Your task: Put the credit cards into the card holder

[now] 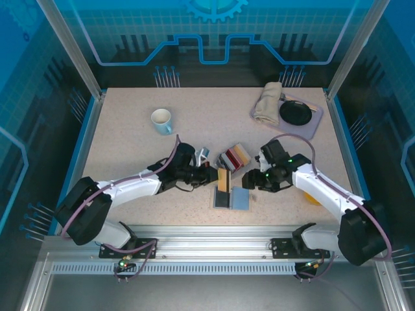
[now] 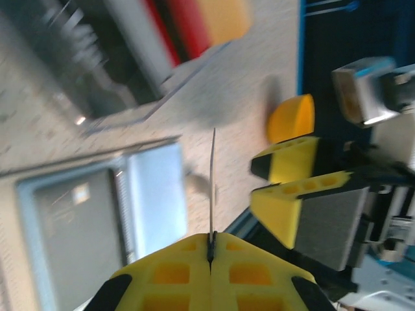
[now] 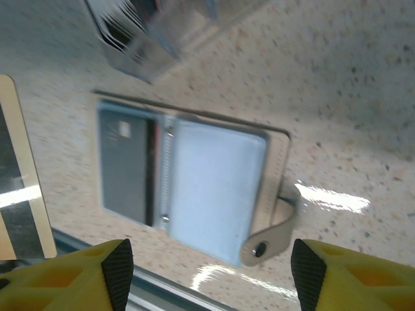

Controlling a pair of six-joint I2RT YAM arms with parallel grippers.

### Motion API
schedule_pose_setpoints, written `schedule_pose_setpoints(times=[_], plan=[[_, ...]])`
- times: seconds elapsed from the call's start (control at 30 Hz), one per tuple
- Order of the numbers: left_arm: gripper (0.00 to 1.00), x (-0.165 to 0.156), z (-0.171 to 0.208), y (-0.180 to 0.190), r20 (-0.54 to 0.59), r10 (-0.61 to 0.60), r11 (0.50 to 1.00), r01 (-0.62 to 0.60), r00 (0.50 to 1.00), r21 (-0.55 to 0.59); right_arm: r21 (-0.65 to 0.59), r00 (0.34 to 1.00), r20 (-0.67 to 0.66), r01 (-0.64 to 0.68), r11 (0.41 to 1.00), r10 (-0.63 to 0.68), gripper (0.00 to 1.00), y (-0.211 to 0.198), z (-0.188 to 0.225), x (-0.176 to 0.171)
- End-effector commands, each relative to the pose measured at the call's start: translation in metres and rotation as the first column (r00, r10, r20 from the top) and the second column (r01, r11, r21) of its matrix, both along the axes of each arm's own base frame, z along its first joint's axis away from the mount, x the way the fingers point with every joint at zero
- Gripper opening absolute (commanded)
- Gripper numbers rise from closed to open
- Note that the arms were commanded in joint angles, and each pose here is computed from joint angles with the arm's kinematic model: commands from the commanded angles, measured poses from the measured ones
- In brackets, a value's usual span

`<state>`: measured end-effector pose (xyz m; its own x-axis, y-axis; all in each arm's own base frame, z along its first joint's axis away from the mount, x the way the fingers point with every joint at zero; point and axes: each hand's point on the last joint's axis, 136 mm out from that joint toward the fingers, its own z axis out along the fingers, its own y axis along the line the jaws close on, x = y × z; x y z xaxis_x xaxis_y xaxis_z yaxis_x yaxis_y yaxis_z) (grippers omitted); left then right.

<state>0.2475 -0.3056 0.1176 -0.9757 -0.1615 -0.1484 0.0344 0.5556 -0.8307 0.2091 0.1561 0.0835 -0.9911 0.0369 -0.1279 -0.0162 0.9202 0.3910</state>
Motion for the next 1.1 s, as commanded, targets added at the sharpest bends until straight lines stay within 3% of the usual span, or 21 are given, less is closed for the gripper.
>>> schedule_pose_setpoints(times=[0.0,0.4,1.07], plan=[[0.0,-0.008,-0.018,0.005,0.009,-0.014,0.998,0.013,1.0,0.06,-0.18,1.0,-0.027,0.009,0.984,-0.014,0.7,-0.021,-0.022,-0.009],[0.0,-0.014,-0.055,-0.015,-0.016,-0.045,0.996,0.046,0.999,0.074,-0.147,0.995,-0.095,-0.035,0.988,0.021,0.65,-0.004,-0.05,-0.013],[0.03,-0.029,-0.097,-0.025,-0.039,-0.063,0.995,0.066,0.997,0.081,-0.121,0.984,-0.179,-0.032,0.992,0.01,0.45,-0.002,-0.08,-0.023]])
